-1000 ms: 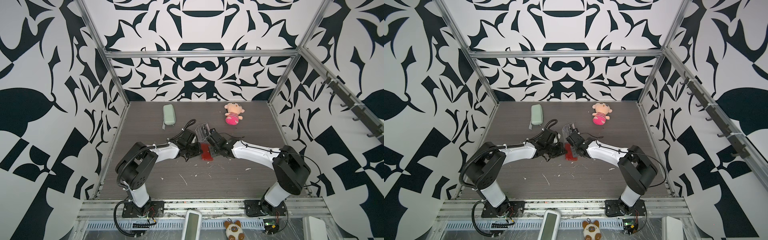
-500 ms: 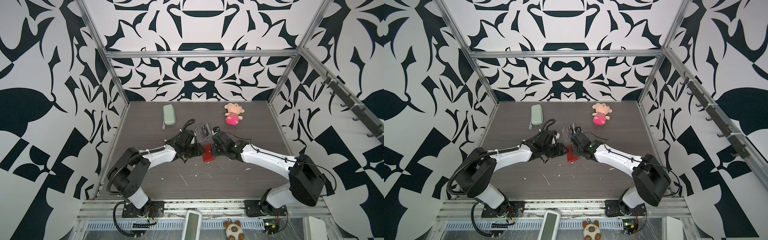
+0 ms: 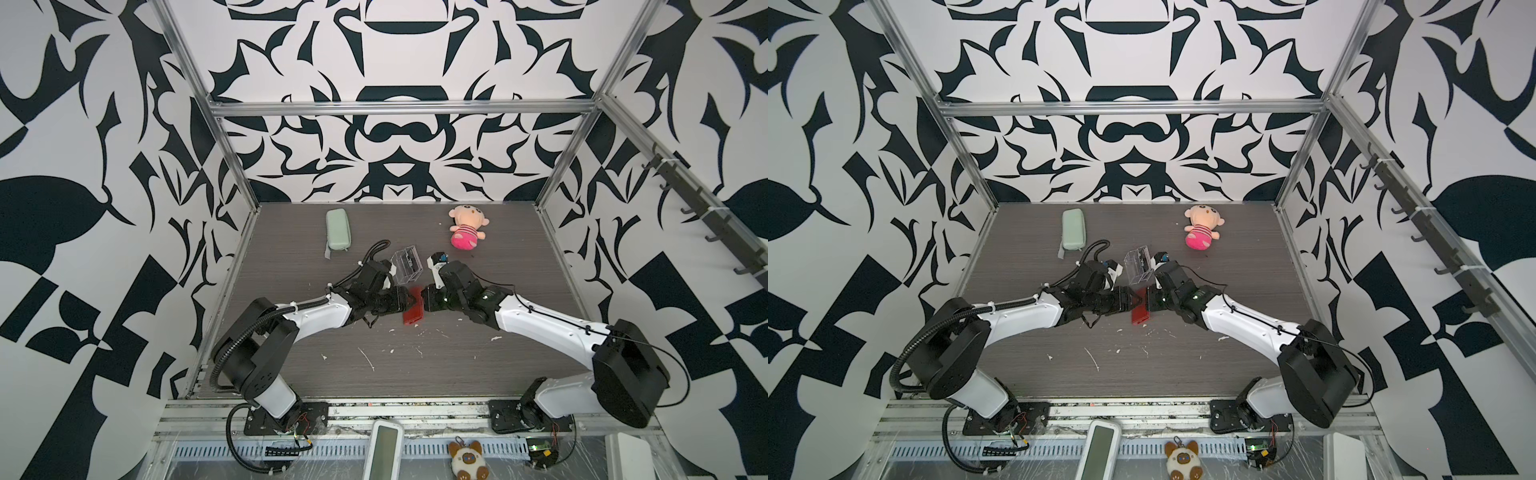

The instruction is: Put the credit cards into the card holder

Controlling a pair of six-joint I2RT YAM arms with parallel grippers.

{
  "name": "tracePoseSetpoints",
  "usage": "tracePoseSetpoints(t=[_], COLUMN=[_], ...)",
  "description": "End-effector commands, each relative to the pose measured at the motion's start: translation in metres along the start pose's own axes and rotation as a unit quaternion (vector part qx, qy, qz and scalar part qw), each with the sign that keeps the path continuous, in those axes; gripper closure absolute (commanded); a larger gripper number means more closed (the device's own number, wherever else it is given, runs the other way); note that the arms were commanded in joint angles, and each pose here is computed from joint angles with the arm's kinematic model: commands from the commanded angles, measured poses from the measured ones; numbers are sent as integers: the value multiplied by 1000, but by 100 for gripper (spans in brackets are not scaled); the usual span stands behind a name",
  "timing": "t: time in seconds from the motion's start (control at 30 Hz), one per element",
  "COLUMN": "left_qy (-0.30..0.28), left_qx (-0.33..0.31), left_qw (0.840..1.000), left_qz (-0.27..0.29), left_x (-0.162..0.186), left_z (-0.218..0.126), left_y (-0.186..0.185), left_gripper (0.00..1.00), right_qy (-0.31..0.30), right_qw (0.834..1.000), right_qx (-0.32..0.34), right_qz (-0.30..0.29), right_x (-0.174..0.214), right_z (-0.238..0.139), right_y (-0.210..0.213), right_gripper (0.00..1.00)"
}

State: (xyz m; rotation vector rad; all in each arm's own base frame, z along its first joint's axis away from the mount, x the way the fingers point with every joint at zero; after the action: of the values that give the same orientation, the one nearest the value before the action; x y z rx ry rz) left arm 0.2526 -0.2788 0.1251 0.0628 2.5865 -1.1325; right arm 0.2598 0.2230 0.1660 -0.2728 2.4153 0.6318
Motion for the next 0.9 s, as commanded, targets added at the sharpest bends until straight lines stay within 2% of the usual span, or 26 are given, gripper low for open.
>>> tracePoseSetpoints(t=[0.0,0.67,0.77,0.87], left_qy=[-3,6,5,3], left_qx=[5,0,-9,-25], left_qw=[1000,1000,1000,1000], left_qz=[1,-5,-11,-15], left_x=[2,3,3,3], left_z=[0,9,11,11], left_y=[0,6,10,14], left_gripper=[38,37,39,46], right_qy=[-32,-20,-19,-16], right_qw=[998,997,997,998], right_qx=[-48,-73,-69,-52], right_qz=[15,19,19,18], right_x=[-13,-10,-9,-8], right_z=[-10,-6,-5,-4], right_y=[10,13,12,8], right_gripper=[100,100,100,100])
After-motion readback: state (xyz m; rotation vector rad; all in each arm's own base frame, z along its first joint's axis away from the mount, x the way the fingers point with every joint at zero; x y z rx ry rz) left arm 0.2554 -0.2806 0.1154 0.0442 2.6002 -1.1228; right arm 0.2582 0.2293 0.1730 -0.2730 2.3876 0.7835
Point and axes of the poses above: each gripper's point midway between its finger pads, its own z axis out along the fingers, its own y axis along the line the jaws close on, x = y × z, the point moved 6 cm from there along -z, back along the fingers, and after that the axes turned 3 degrees about -z, right-handed, at the moved point
